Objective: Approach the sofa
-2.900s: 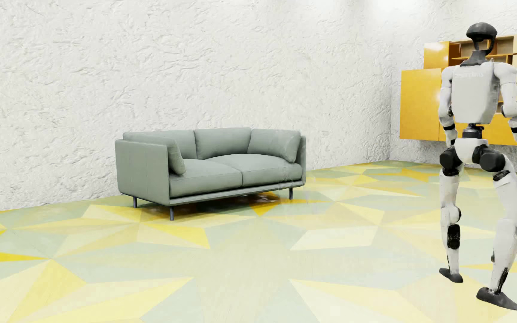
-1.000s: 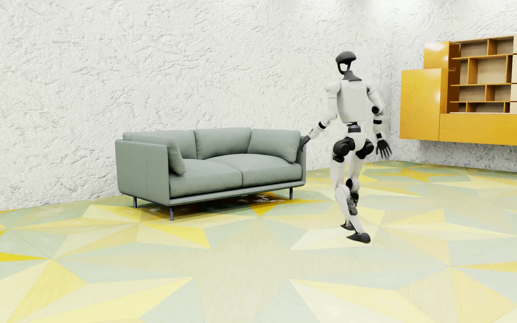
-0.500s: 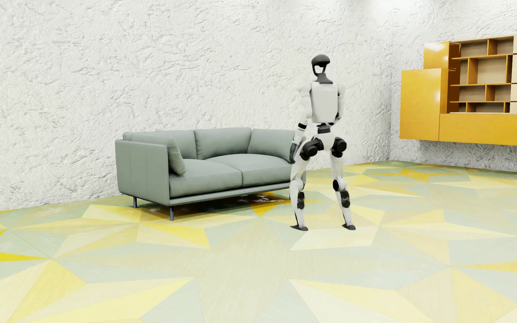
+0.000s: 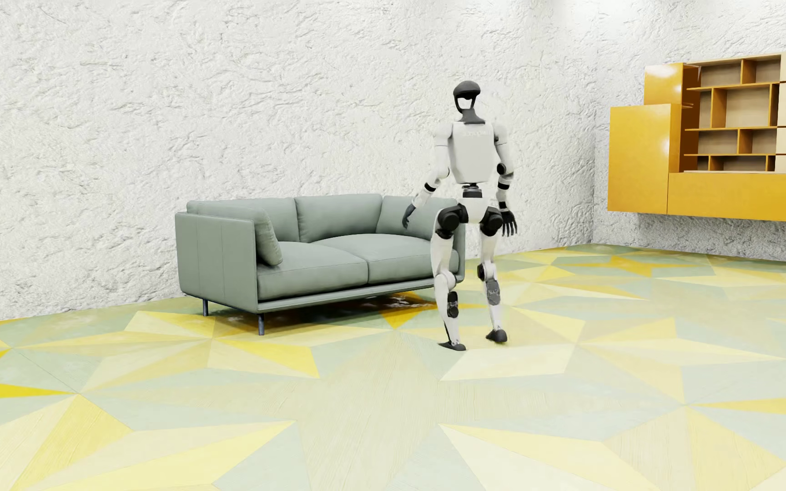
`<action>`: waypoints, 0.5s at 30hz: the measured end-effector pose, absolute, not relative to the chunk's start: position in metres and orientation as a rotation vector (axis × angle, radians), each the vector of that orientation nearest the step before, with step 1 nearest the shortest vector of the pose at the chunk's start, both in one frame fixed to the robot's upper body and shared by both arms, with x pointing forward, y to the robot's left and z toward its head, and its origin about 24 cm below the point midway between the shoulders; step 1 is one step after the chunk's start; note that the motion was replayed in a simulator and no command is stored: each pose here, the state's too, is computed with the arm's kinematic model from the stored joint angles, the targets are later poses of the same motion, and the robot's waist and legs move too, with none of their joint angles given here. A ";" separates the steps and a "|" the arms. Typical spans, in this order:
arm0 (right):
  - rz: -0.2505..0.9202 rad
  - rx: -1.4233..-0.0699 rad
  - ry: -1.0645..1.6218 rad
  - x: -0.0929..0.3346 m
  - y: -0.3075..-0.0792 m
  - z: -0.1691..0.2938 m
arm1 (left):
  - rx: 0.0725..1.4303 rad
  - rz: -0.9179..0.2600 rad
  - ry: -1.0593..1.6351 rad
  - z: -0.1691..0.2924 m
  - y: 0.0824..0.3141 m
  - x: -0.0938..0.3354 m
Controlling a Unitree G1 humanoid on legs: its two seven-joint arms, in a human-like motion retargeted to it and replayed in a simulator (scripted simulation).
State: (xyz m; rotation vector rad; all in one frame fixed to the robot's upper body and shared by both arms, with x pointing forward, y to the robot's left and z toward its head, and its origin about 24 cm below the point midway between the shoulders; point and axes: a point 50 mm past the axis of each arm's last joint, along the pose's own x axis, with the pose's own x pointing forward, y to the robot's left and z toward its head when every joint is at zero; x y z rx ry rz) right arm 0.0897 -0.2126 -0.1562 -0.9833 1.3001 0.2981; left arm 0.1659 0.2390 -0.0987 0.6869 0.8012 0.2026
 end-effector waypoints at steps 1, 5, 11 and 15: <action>0.307 -0.915 1.355 0.071 -0.216 -0.159 | 0.689 0.188 0.775 -0.096 0.236 0.172; 0.368 -0.866 1.501 0.025 -0.207 -0.166 | 0.674 0.121 0.848 -0.109 0.222 0.165; 0.447 -0.947 1.251 0.094 -0.176 -0.159 | 0.622 0.052 1.187 -0.146 0.219 0.092; 0.372 -1.002 0.982 0.150 -0.160 -0.139 | 0.572 0.106 1.306 -0.154 0.224 0.068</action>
